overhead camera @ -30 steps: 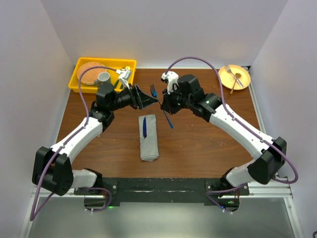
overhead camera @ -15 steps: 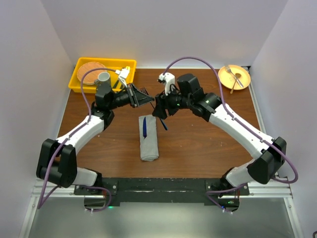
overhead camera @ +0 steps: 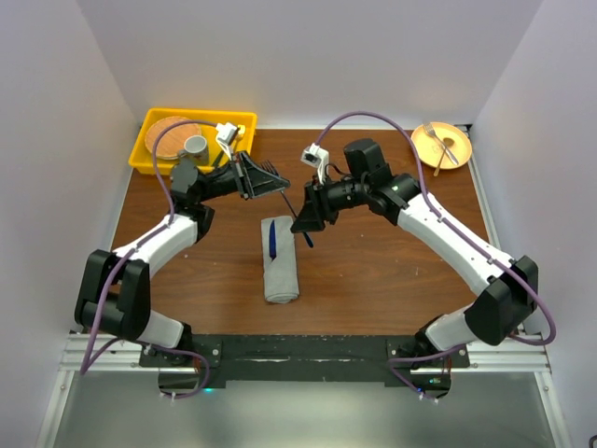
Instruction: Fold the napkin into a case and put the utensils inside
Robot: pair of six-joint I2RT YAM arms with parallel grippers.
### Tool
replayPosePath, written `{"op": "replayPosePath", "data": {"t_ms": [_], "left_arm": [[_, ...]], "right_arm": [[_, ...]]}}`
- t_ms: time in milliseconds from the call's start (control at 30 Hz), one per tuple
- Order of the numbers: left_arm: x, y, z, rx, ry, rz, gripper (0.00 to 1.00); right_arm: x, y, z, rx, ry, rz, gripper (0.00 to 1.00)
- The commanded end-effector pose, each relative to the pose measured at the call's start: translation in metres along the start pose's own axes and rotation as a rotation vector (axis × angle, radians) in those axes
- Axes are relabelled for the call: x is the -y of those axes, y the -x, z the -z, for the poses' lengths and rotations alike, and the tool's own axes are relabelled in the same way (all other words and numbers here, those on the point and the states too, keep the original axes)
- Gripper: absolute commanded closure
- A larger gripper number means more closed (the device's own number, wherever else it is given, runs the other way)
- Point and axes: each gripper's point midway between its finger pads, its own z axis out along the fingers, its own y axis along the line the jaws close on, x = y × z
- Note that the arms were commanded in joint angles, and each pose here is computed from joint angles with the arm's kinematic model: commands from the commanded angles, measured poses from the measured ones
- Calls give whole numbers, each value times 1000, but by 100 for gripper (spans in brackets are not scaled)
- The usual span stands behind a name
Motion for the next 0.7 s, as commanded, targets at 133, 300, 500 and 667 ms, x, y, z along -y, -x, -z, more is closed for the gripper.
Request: {"op": "replayPosePath", "data": {"t_ms": [133, 300, 500, 667], "left_arm": [[9, 9, 2, 30, 17, -39, 63], [-42, 50, 22, 168, 441, -73, 47], [-62, 69, 43, 284, 714, -81, 56], [-56, 57, 31, 249, 686, -99, 59]], "right_arm": [[-4, 17, -5, 53, 28, -25, 100], [34, 38, -4, 201, -195, -96, 100], [62, 67, -7, 332, -340, -165, 100], [53, 61, -23, 315, -299, -189, 100]]}}
